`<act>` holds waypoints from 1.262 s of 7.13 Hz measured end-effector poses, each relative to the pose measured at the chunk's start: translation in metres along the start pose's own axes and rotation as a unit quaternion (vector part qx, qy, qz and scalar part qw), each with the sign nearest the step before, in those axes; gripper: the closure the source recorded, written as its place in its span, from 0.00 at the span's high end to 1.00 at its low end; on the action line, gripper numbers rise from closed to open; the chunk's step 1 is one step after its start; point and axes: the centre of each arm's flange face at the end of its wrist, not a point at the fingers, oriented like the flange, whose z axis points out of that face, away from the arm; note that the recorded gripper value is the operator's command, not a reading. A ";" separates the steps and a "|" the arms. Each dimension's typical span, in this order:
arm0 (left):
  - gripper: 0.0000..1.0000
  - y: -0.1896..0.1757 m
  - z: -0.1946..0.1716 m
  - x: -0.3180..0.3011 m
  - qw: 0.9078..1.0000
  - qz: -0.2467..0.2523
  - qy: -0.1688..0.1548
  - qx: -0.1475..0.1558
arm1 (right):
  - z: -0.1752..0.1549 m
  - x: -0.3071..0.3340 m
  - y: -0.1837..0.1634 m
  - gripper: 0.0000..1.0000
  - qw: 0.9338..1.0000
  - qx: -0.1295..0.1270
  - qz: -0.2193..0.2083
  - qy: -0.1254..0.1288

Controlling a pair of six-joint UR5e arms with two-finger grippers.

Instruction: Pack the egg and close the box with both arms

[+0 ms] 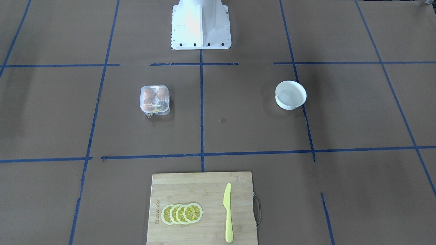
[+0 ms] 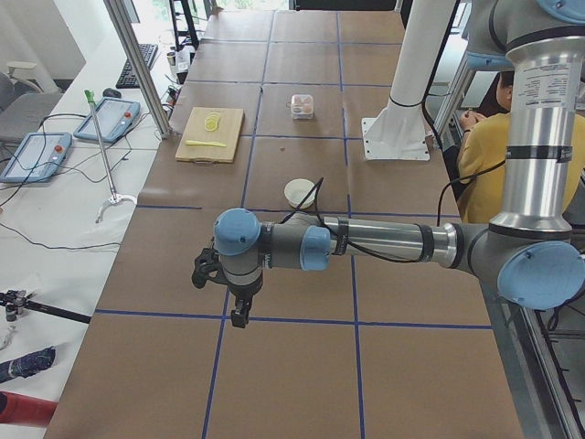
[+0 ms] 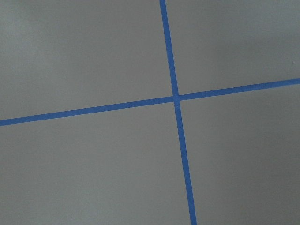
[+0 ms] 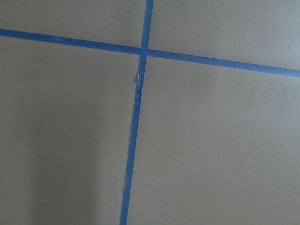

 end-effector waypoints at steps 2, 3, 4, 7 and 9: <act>1.00 0.000 0.001 0.000 1.000 -0.001 0.000 0.000 | 0.000 -0.001 0.000 1.00 1.000 0.000 0.001 -0.003; 1.00 0.001 0.001 0.000 1.000 -0.001 0.000 -0.001 | 0.000 -0.001 0.000 1.00 1.000 0.000 0.001 -0.003; 1.00 0.001 0.001 -0.001 1.000 -0.002 0.000 -0.001 | 0.001 0.000 0.000 1.00 1.000 -0.001 0.002 -0.004; 1.00 0.001 0.002 -0.001 1.000 -0.002 0.000 -0.001 | 0.003 0.001 0.001 1.00 1.000 -0.002 0.002 -0.004; 1.00 0.001 0.002 -0.001 1.000 -0.002 0.001 -0.001 | 0.002 0.001 0.000 1.00 1.000 -0.001 0.001 -0.004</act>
